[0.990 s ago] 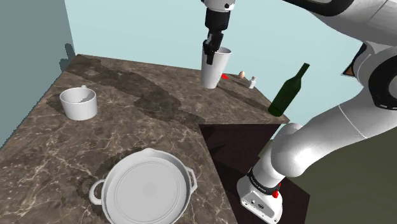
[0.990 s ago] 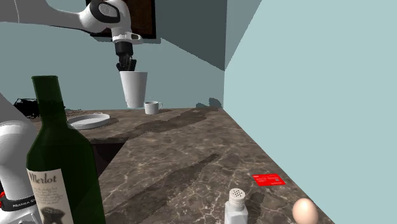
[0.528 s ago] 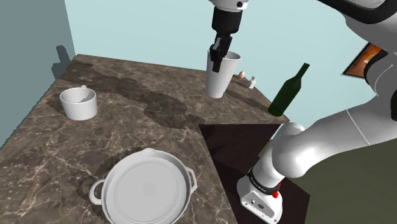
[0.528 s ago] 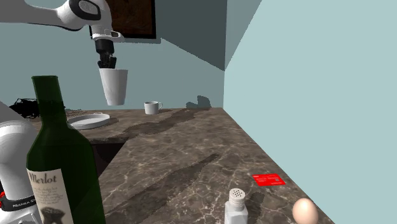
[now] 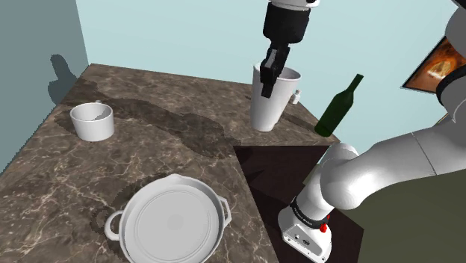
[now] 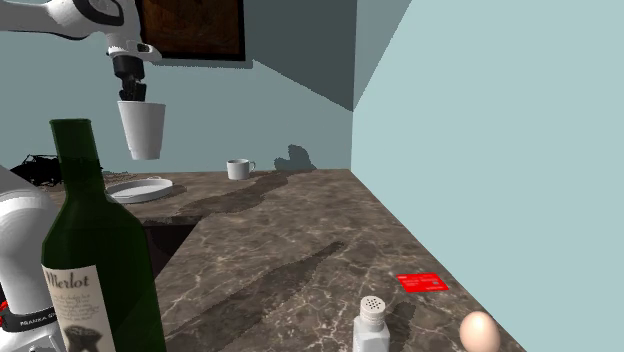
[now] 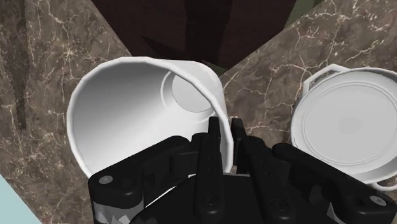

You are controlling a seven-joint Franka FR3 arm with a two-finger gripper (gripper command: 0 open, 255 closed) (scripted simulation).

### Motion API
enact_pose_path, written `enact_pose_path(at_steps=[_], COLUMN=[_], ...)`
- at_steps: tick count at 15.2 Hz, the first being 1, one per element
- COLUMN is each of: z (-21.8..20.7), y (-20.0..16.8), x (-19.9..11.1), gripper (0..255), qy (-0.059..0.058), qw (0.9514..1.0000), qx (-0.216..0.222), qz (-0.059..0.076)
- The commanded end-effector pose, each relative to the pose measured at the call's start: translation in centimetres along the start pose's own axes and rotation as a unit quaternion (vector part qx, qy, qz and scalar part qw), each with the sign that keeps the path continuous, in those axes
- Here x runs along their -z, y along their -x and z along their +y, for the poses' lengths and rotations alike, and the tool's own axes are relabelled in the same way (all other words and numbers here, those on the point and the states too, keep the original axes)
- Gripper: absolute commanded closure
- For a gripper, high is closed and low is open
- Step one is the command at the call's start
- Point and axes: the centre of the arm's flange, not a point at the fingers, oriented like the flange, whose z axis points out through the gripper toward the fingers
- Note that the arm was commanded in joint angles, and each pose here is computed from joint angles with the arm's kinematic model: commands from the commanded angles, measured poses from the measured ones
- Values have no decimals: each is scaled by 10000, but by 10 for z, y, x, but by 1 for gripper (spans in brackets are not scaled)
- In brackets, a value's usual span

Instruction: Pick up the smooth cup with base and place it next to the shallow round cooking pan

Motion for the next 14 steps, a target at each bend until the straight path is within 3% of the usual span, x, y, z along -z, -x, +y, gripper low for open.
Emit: enact_pose_path(at_steps=[1, 14], z=[-22, -160], y=[12, 103], x=[6, 47], gripper=[255, 255], qy=[-1, -1], qw=[10000, 10000], qx=[-5, -5], qz=[-3, -3])
